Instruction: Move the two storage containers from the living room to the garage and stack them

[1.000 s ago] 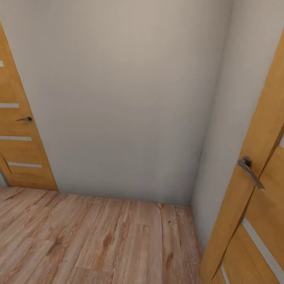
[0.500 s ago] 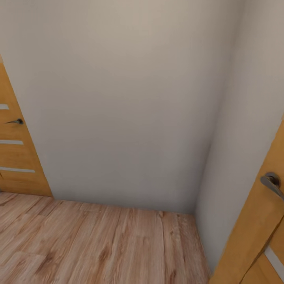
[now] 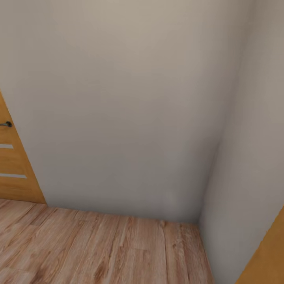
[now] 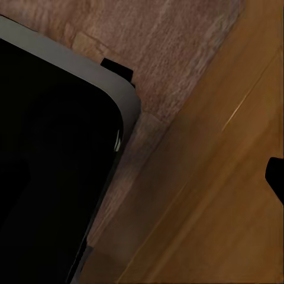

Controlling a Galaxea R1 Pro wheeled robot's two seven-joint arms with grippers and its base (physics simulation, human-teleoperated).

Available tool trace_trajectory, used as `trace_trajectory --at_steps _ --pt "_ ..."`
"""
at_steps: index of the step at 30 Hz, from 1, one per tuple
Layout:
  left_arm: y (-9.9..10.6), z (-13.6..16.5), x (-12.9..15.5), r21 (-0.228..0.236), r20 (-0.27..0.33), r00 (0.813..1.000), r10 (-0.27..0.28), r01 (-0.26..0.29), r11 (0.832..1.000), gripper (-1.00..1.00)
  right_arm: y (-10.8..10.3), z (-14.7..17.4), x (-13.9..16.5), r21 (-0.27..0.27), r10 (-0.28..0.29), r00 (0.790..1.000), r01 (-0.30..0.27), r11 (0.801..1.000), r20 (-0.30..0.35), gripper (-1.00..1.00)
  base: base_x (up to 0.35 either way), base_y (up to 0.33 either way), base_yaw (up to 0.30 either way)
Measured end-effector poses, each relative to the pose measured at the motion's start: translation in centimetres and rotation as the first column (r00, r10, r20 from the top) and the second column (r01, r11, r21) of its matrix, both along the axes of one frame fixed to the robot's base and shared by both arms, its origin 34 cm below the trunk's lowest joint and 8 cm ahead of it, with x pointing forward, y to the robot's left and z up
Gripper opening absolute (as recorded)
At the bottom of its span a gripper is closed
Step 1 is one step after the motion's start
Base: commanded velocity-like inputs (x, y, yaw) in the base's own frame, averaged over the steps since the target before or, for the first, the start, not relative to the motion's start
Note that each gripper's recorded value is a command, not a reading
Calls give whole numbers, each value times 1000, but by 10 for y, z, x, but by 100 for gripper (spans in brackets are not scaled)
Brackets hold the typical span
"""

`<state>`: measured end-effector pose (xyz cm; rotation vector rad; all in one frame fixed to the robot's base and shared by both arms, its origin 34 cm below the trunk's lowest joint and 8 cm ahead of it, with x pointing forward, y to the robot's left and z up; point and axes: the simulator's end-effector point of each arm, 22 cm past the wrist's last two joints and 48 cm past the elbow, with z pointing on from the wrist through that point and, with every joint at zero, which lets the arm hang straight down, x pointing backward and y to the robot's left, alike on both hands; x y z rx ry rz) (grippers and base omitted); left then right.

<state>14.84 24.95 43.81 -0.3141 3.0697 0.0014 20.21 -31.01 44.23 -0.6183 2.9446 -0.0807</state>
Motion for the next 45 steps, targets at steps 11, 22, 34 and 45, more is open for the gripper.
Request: trace_trajectory --at_steps 11,22,34,45 --pt "0 0 0 0 0 1000 0 0 1000 100 -1 0 1 -4 -2 1000 2 1000 4 100 321 0 232" --pt "0 0 0 0 1 1000 0 0 1000 100 -1 0 1 -4 -2 1000 2 1000 3 100 321 0 272" --pt "0 0 0 0 1 1000 0 0 1000 100 -1 0 1 -4 -2 1000 2 1000 3 100 319 0 272" --pt "1 0 0 1 1 1000 0 0 1000 100 1 0 2 -5 -15 1000 15 1000 2 100 54 0 272"
